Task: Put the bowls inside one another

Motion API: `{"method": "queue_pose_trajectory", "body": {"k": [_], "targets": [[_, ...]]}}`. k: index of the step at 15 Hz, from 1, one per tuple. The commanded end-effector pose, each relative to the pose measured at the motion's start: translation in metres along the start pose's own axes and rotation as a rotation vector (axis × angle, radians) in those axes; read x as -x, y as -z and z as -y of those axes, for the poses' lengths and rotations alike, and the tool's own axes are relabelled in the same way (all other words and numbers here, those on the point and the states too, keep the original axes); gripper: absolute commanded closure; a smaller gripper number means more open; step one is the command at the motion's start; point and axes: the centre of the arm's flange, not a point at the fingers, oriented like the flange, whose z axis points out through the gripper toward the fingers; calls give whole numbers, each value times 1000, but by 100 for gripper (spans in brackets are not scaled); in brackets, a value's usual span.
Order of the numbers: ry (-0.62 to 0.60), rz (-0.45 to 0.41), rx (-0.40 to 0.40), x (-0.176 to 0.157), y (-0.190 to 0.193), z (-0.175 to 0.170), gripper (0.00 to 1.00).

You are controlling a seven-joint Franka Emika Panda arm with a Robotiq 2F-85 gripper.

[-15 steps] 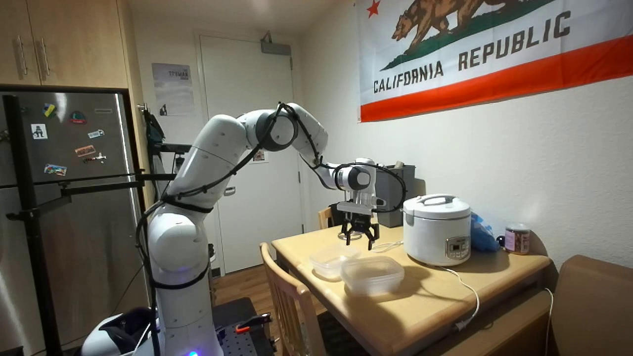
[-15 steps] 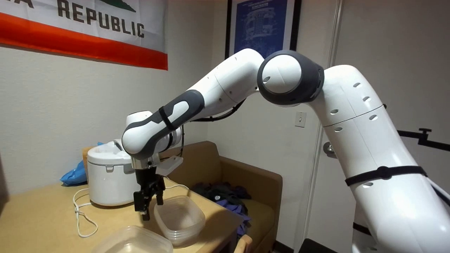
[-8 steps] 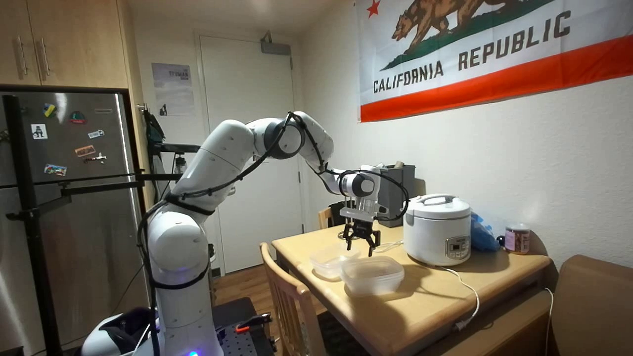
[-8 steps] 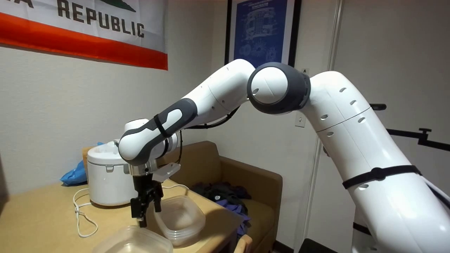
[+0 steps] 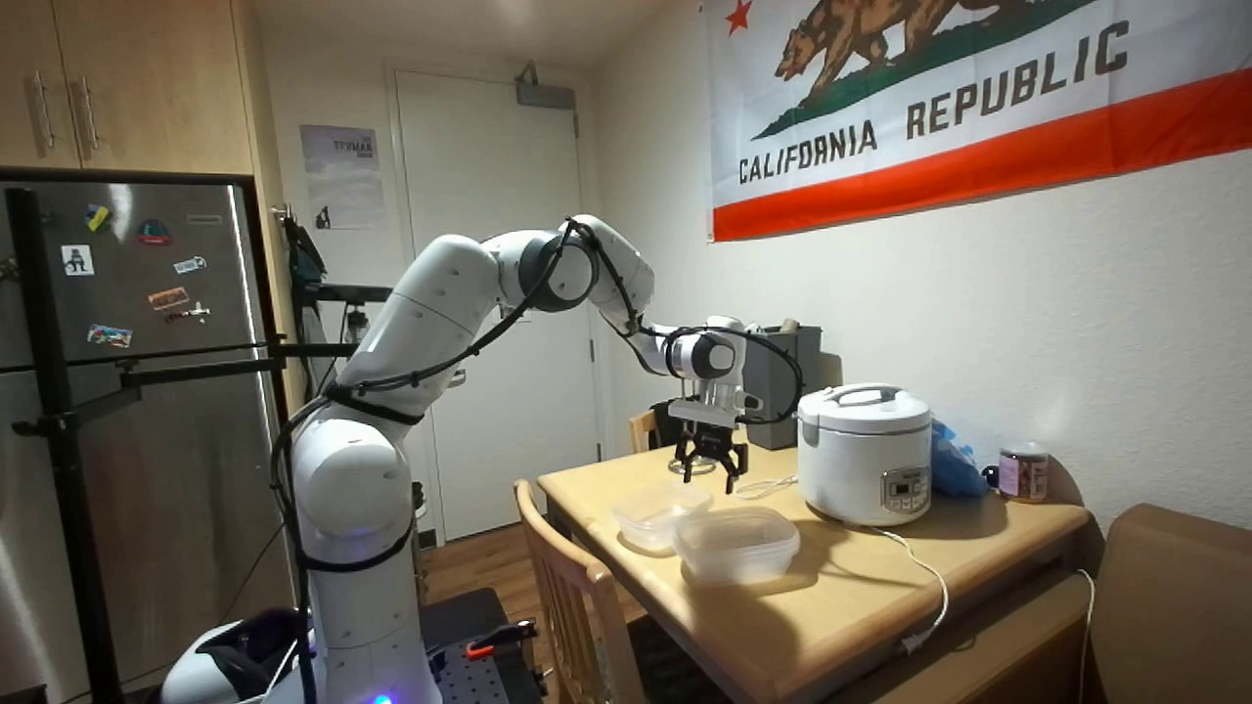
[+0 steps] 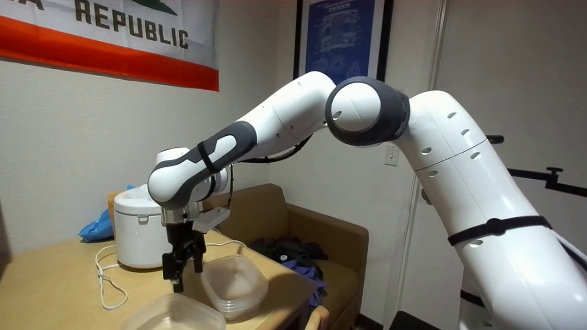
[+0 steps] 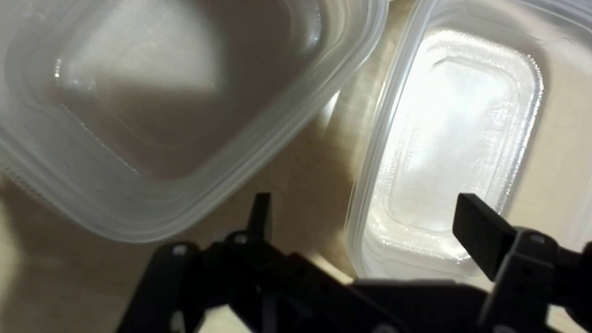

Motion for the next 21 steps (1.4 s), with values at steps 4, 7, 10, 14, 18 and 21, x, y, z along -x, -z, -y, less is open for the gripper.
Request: {"method": "queue_pose_trajectory", "body": {"k": [4,7,10,14,18,21], "targets": [[12,25,-27,-7,-1,0,0],[11,29,-31,-8,-11,-3,0],[5,17,-20,-8,-15,-16,0],[-15,26,-16,-3,-21,-12,0],[-34,40,-20,-2,-23,-13,0],[-42,35,-13,-1,-22,-7,0]]}}
